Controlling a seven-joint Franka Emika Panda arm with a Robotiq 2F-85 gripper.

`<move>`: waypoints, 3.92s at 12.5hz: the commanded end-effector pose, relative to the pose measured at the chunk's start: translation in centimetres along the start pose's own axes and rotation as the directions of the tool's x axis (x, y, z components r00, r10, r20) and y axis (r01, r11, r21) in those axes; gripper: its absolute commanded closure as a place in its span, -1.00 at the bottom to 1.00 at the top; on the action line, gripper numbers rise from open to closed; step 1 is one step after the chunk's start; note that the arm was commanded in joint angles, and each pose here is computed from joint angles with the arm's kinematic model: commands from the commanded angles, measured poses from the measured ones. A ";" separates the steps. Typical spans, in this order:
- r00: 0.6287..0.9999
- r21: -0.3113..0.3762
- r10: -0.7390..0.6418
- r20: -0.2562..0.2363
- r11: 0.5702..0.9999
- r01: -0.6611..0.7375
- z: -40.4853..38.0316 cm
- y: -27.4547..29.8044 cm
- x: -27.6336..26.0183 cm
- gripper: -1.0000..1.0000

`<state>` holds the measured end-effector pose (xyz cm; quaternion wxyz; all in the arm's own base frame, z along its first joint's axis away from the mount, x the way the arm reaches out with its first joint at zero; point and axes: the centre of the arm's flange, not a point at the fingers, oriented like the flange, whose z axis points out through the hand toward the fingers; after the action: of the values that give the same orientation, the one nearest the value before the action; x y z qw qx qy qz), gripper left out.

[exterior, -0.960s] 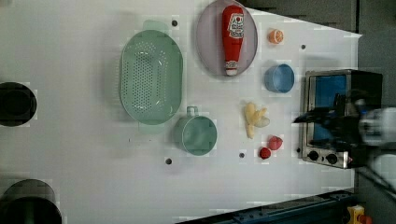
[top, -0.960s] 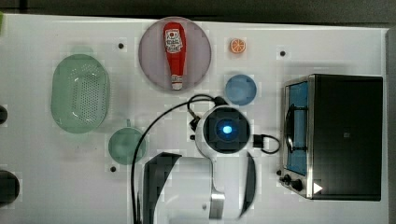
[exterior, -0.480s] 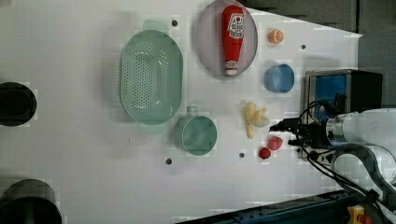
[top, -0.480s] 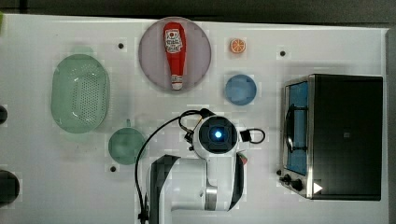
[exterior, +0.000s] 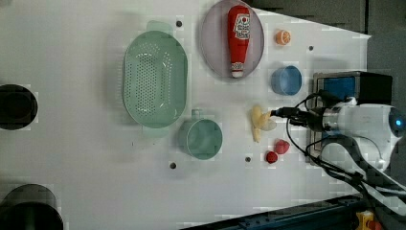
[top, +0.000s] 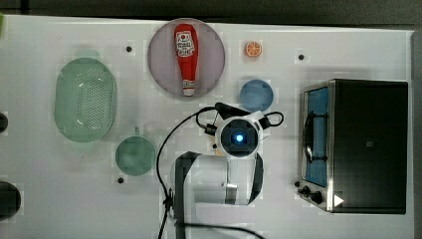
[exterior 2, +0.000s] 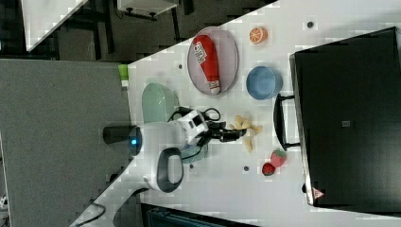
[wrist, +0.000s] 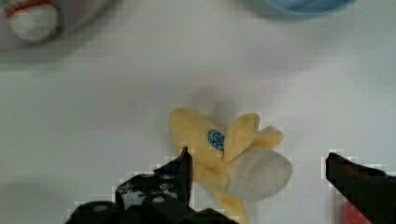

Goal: Pick Banana and place it in mug.

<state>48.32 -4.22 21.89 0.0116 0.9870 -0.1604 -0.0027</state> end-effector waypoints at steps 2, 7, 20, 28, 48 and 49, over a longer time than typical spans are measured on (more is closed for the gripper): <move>0.996 -0.001 -0.084 0.022 0.996 0.084 5.6 0.0 -1.6 -1.00; 0.995 0.003 -0.092 0.026 0.996 0.092 7.3 -0.9 -2.2 -0.69; 0.997 0.027 -0.073 -0.034 0.997 0.074 -9.2 -0.3 -0.7 0.46; 0.996 0.008 -0.088 0.015 0.996 0.087 -25.5 -2.7 -4.5 0.45; 0.965 0.044 0.238 0.107 0.969 -0.244 -9.5 -25.1 -14.2 0.18; 0.962 0.041 0.247 0.114 0.967 -0.253 -8.9 -24.8 -13.9 -0.05</move>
<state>43.74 24.62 29.98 -0.0299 0.9679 -0.2439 -0.0527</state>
